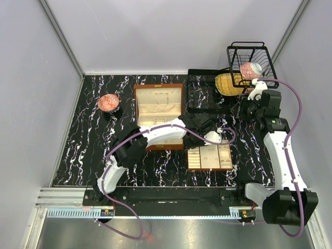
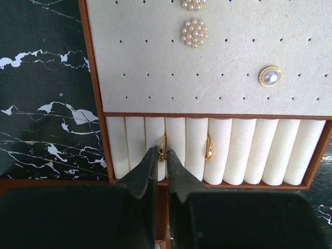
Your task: Organize the mixed jewelry
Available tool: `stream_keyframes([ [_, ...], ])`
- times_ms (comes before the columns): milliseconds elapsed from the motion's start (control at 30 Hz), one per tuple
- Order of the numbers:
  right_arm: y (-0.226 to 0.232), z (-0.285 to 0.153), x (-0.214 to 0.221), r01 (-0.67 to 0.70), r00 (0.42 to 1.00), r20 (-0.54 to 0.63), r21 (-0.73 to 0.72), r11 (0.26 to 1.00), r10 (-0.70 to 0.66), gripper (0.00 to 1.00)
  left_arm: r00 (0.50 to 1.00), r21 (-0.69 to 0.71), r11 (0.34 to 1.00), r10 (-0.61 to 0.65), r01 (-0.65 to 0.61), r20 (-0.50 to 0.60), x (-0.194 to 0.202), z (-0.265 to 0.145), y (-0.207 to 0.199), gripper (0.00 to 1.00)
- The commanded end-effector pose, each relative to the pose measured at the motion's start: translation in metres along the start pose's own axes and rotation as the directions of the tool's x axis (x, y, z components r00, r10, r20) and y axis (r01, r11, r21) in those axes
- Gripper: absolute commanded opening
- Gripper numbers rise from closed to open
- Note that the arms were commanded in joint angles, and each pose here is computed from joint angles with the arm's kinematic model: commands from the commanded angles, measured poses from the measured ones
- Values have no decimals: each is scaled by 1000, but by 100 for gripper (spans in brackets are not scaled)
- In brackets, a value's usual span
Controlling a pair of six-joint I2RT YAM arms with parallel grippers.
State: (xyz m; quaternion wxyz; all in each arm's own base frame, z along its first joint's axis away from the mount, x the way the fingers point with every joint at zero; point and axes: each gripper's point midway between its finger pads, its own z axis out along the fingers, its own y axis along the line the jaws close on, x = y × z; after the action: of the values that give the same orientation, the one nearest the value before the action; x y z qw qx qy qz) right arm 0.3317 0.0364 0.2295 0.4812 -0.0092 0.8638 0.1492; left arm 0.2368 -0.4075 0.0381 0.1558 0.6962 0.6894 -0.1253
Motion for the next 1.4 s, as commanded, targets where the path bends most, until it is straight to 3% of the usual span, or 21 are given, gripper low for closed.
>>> stream_keyframes([
  [0, 2, -2, -11, 16, 999, 44, -16, 1000, -15, 38, 1000, -16, 1000, 5, -6, -12, 3, 10, -1, 0],
  [333, -2, -5, 1, 53, 999, -7, -3, 999, -53, 43, 1000, 0, 1000, 7, -7, -26, 8, 20, -4, 0],
  [467, -4, -10, 5, 73, 997, -17, 14, 997, -73, 43, 1000, -1, 1000, 10, -11, -20, 5, 18, -4, 8],
  [500, -4, -12, 5, 75, 997, -14, 17, 997, -75, 43, 1000, -6, 1000, 11, -12, -16, 4, 15, -4, 16],
  [700, -5, -15, 4, 84, 996, -15, 26, 996, -84, 44, 1000, -42, 999, 22, -22, -2, -2, -1, 2, 33],
  [1100, -3, -22, -3, 90, 996, -7, 31, 995, -90, 44, 998, -117, 992, 52, -49, 21, -14, -49, 12, 45],
  [1367, -6, -22, 4, 135, 990, -43, 26, 991, -134, 44, 995, -138, 990, 43, -30, 91, -27, -85, 11, 46],
])
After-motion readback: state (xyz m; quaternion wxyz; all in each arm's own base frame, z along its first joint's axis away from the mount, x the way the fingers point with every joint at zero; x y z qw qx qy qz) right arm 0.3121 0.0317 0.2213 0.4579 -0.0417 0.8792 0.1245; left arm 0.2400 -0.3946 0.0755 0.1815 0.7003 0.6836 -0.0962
